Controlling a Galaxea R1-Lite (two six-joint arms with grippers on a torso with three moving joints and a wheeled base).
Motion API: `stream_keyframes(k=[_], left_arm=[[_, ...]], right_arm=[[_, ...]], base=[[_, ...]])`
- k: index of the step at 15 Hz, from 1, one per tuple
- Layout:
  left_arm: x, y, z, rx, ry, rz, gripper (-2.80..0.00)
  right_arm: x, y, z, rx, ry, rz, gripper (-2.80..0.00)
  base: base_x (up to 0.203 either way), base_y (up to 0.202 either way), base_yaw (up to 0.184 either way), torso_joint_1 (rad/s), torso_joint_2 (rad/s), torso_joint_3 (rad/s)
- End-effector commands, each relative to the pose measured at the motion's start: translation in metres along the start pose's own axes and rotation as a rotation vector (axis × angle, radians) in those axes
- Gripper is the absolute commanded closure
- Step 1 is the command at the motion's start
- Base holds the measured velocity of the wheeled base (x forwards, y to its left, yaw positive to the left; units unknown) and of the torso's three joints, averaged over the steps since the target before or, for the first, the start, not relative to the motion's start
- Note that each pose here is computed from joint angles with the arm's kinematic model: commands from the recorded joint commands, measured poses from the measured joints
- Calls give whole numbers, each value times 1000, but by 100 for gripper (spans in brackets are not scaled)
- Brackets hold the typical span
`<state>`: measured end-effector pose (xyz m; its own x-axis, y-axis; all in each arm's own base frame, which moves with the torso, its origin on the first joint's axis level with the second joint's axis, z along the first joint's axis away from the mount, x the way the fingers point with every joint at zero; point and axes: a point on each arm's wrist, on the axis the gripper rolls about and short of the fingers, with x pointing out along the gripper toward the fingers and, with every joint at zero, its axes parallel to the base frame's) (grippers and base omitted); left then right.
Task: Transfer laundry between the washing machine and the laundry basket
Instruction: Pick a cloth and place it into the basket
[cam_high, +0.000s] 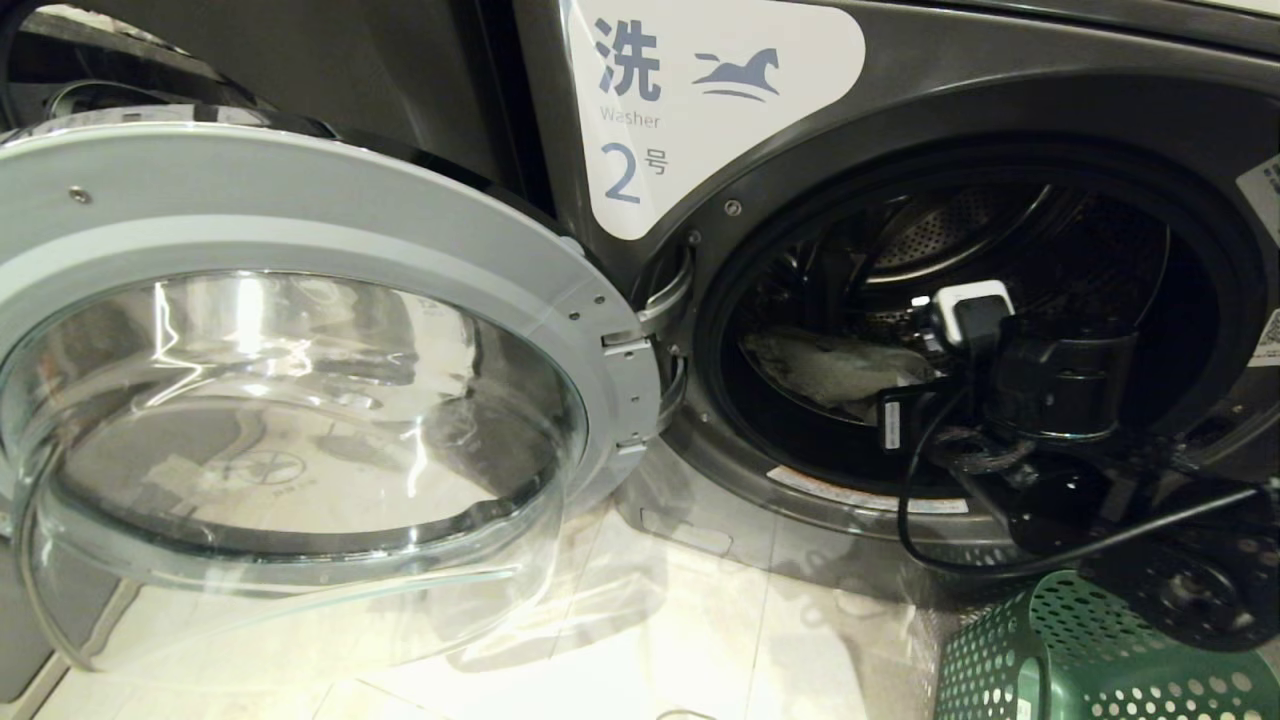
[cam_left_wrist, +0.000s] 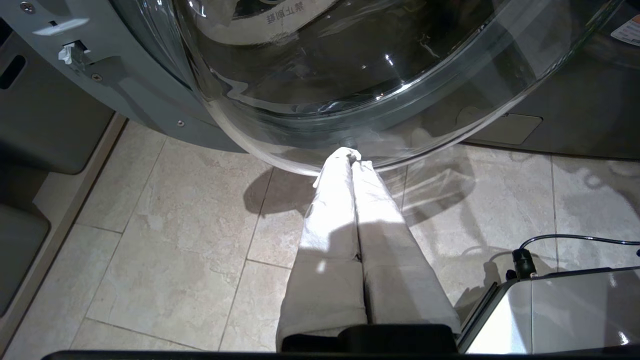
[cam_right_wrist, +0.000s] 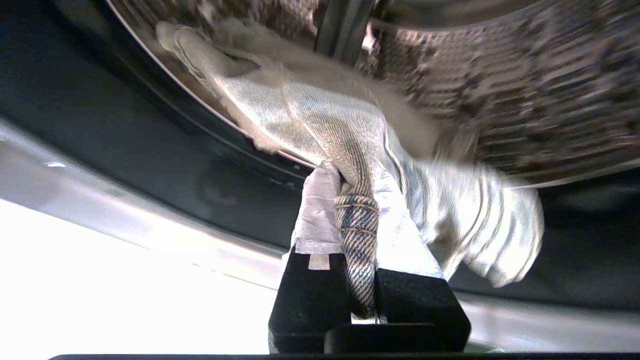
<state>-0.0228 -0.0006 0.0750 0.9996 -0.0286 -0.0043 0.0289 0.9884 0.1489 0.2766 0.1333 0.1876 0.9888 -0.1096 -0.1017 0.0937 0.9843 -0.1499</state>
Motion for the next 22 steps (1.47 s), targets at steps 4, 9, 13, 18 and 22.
stream_keyframes(k=[4,9,13,18,22], left_arm=[[0,0,0,4,-1,-1,0],[0,0,0,4,0,-2,0],[0,0,0,4,-1,-1,0],[0,0,0,4,0,-1,0],[0,0,0,2,0,-1,0]], right_arm=[[-93,-61,23,87,-135,8,0],[-152,-101,22,96,-191,22,0],[-165,-111,34,67,-182,47,0],[-192,-130,39,81,-197,70,0],[-216,-147,36,79,-190,62,0]], base=[[0,0,0,0,0,0],[0,0,0,0,0,0],[0,0,0,0,0,0],[0,0,0,0,0,0],[0,0,0,0,0,0]])
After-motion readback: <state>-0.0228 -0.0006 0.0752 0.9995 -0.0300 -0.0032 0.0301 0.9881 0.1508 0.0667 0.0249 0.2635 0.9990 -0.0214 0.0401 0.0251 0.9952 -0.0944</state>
